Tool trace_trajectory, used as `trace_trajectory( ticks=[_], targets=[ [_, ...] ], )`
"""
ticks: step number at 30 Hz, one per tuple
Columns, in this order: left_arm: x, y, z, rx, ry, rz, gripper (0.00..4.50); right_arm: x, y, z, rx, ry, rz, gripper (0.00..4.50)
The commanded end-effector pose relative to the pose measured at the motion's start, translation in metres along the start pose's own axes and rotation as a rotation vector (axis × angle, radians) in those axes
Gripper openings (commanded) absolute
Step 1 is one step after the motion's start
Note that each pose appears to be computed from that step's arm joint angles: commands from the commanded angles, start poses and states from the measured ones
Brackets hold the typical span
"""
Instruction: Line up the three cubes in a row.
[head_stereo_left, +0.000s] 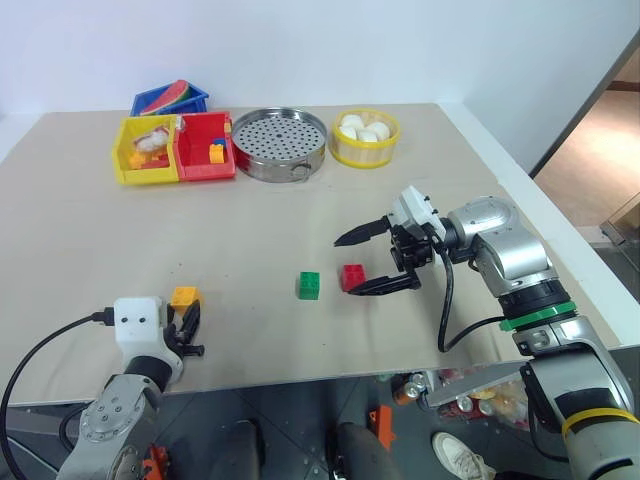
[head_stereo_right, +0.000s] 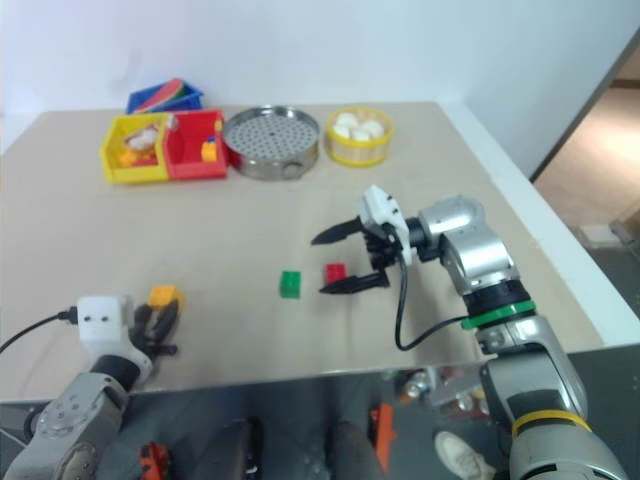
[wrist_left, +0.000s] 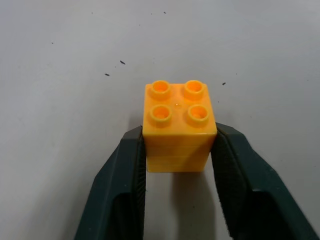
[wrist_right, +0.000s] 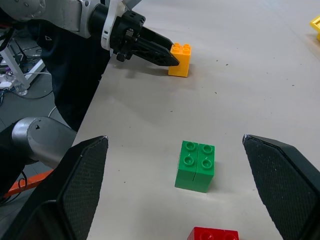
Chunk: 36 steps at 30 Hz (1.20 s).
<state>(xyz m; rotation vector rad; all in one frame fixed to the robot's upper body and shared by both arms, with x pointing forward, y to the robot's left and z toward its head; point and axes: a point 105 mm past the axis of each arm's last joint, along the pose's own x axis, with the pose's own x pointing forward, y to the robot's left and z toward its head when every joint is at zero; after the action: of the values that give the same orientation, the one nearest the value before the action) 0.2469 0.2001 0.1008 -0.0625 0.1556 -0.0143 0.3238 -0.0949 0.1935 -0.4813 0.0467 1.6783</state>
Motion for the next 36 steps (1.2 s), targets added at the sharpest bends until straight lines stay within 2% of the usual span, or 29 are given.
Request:
trace_trajectory(
  ticks=[1, 6, 9, 12, 16, 23, 28, 36],
  targets=[
    [0.000, 0.002, 0.003, 0.021, -0.002, -0.007, 1.27, -0.005, 0.005, 0.006, -0.041, -0.005, 0.039, 4.50],
    [0.001, 0.002, 0.004, 0.073, -0.002, -0.049, 1.27, -0.006, 0.004, 0.005, -0.047, 0.000, 0.031, 4.50],
    [0.004, -0.002, 0.014, 0.171, -0.034, -0.165, 1.27, -0.006, 0.003, 0.006, -0.049, 0.000, 0.019, 4.50],
    [0.005, -0.023, 0.021, 0.370, -0.059, -0.410, 1.27, -0.007, 0.001, 0.007, -0.050, -0.004, 0.008, 4.50],
    [0.008, -0.044, 0.031, 0.492, -0.072, -0.728, 1.27, -0.008, -0.004, 0.008, -0.060, 0.002, -0.014, 4.50],
    [0.026, -0.043, 0.045, 0.543, 0.020, -1.079, 1.27, -0.010, -0.007, 0.006, -0.065, 0.009, -0.044, 4.50],
    [0.045, -0.040, 0.046, 0.607, 0.077, -1.193, 1.27, -0.014, -0.007, 0.006, -0.068, 0.019, -0.068, 4.50],
    [0.066, -0.048, 0.047, 0.635, 0.090, -1.282, 1.27, -0.022, -0.004, 0.005, -0.063, 0.032, -0.101, 4.50]
  ],
)
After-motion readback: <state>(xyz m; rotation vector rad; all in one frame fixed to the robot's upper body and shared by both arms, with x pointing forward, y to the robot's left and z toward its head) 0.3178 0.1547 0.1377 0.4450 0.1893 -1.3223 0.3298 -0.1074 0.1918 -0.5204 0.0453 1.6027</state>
